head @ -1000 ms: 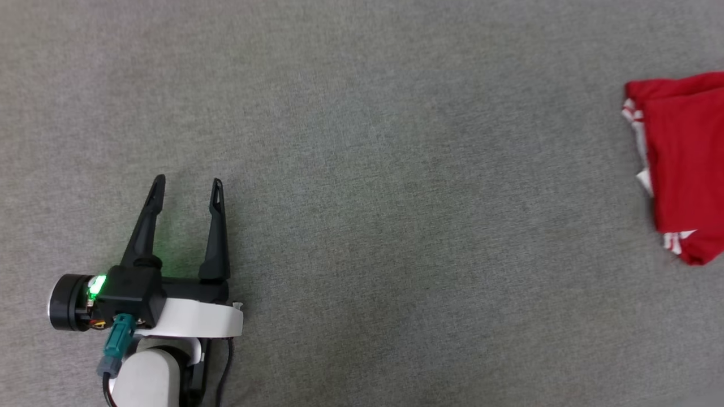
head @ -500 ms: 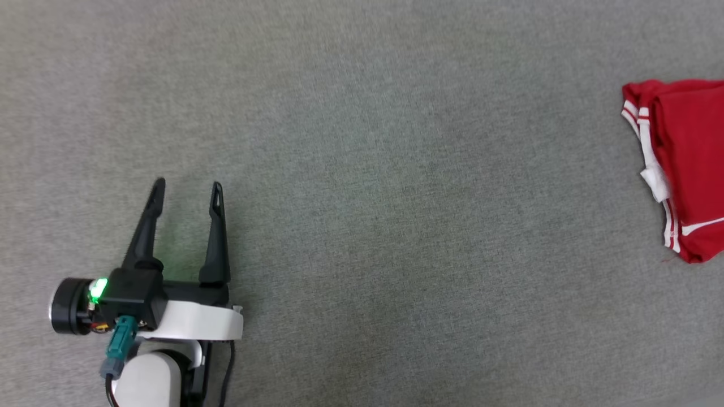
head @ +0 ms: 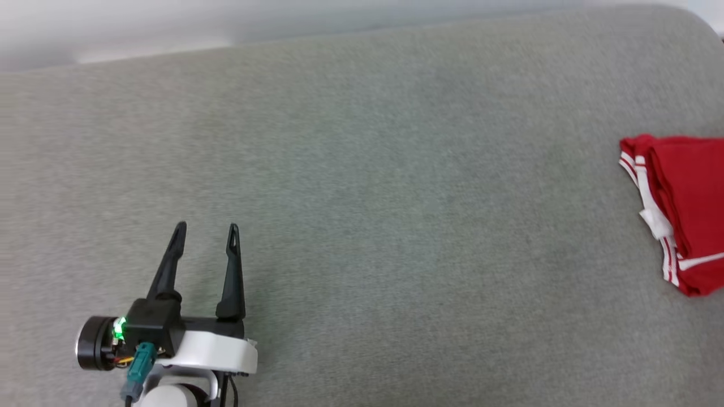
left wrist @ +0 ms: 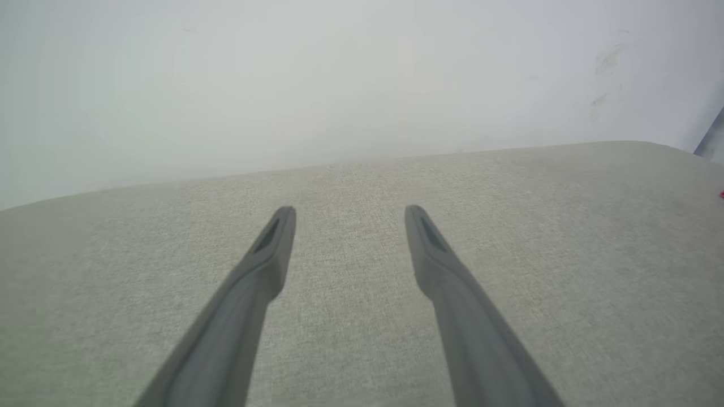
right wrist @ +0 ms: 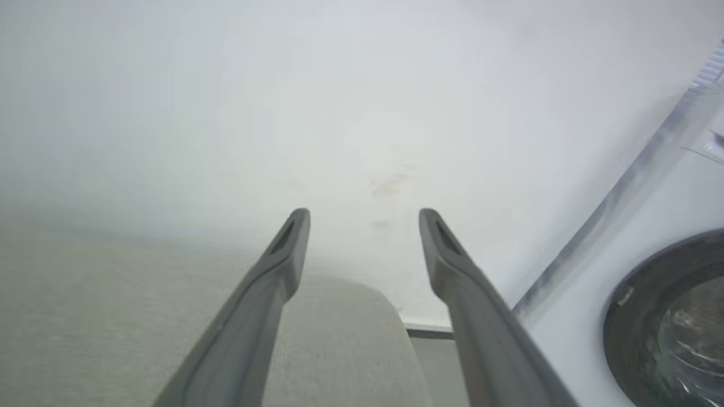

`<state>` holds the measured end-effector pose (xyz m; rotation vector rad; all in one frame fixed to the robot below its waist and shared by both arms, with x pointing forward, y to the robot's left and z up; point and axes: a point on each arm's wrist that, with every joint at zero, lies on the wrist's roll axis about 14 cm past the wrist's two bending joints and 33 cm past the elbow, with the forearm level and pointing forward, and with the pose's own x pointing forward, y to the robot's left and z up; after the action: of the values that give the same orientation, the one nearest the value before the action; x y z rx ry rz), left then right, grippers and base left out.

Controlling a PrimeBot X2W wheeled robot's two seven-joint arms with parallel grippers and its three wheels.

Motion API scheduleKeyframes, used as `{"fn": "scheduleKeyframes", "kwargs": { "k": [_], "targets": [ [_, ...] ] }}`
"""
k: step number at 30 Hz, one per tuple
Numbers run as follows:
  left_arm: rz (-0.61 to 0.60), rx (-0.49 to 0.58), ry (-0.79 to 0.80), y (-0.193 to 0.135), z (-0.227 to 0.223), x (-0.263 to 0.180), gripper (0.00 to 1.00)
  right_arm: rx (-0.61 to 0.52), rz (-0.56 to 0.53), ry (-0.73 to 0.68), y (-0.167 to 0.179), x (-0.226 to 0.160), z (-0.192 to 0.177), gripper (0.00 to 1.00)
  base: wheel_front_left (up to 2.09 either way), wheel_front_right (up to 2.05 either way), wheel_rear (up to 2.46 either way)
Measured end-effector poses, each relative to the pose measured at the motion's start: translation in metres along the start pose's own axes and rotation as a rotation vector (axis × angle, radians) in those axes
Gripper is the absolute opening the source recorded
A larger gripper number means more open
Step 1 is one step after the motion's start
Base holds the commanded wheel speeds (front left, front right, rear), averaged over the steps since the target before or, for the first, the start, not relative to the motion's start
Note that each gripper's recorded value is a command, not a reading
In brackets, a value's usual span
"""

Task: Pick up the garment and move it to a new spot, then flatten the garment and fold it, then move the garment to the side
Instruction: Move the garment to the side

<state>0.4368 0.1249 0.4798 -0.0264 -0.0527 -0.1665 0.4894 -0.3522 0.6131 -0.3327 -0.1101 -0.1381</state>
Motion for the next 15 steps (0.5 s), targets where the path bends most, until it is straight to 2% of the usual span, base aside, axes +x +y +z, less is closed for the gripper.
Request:
{"fn": "scheduleKeyframes", "kwargs": {
  "k": [4, 8, 15],
  "targets": [
    [0.040, 0.006, -0.010, 0.010, 0.010, -0.016, 1.00, 0.063, 0.058, -0.172, 0.037, -0.007, 0.030, 1.00, 0.00, 0.00, 0.00],
    [0.077, 0.016, -0.024, 0.020, 0.019, -0.031, 1.00, 0.133, 0.133, -0.263, 0.080, -0.019, 0.047, 1.00, 0.00, 0.00, 0.00],
    [0.125, 0.023, -0.044, 0.031, 0.031, -0.053, 1.00, 0.254, 0.229, -0.280, 0.140, -0.053, 0.049, 1.00, 0.00, 0.00, 0.00]
  ]
}}
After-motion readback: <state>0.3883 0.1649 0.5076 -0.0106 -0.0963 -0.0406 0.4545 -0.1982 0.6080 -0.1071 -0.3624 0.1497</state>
